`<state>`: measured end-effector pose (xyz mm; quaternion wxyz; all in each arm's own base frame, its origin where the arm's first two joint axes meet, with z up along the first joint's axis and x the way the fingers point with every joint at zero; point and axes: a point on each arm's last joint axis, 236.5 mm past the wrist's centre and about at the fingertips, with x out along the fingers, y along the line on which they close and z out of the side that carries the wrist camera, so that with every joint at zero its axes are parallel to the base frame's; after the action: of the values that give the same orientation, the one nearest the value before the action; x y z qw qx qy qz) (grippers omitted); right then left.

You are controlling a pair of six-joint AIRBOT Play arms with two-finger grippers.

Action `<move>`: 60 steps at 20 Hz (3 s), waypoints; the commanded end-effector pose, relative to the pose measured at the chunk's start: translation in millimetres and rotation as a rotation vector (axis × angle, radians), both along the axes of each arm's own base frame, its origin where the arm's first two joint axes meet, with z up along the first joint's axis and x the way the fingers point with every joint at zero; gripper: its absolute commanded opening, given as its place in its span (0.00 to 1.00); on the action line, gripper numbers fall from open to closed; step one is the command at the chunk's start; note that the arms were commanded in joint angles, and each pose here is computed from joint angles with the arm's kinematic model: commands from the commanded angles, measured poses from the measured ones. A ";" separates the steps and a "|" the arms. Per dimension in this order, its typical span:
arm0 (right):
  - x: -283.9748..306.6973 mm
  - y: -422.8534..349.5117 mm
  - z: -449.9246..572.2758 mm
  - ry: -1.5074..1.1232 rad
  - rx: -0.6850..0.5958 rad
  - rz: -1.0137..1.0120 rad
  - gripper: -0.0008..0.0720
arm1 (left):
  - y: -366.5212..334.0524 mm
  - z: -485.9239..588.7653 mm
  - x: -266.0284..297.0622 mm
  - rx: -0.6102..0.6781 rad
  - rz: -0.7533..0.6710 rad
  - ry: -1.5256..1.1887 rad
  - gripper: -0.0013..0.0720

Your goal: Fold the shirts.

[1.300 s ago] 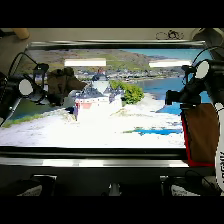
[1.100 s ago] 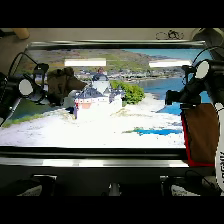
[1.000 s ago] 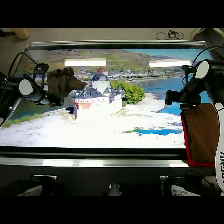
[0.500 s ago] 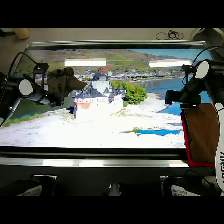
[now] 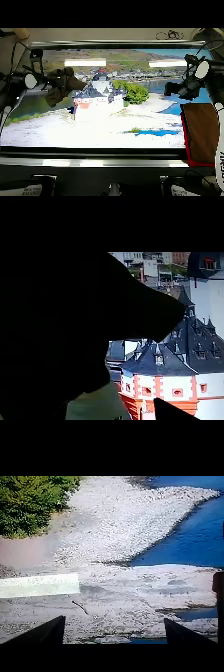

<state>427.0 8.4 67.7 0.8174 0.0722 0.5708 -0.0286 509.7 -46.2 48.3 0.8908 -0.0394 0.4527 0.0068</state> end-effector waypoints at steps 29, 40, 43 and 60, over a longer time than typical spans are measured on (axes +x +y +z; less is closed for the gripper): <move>-118.7 -1.8 115.0 -0.091 -0.034 0.059 0.92 | -209.8 -31.8 -179.9 -0.151 -0.441 0.132 0.09; -187.8 67.8 -72.1 0.429 0.269 0.212 0.97 | -54.9 -32.6 -198.1 -0.057 -0.285 0.490 1.00; -206.1 72.3 -102.8 0.480 0.299 0.175 0.98 | -46.8 -90.4 -230.7 -0.178 -0.194 0.616 1.00; -242.4 135.5 -177.1 0.480 0.516 0.055 0.90 | -132.8 -118.4 -193.7 -0.462 -0.160 0.460 0.05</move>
<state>176.9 129.8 -98.7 0.5981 0.2444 0.7537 0.1203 304.9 -175.3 -86.8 0.7110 -0.2000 0.6582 -0.1459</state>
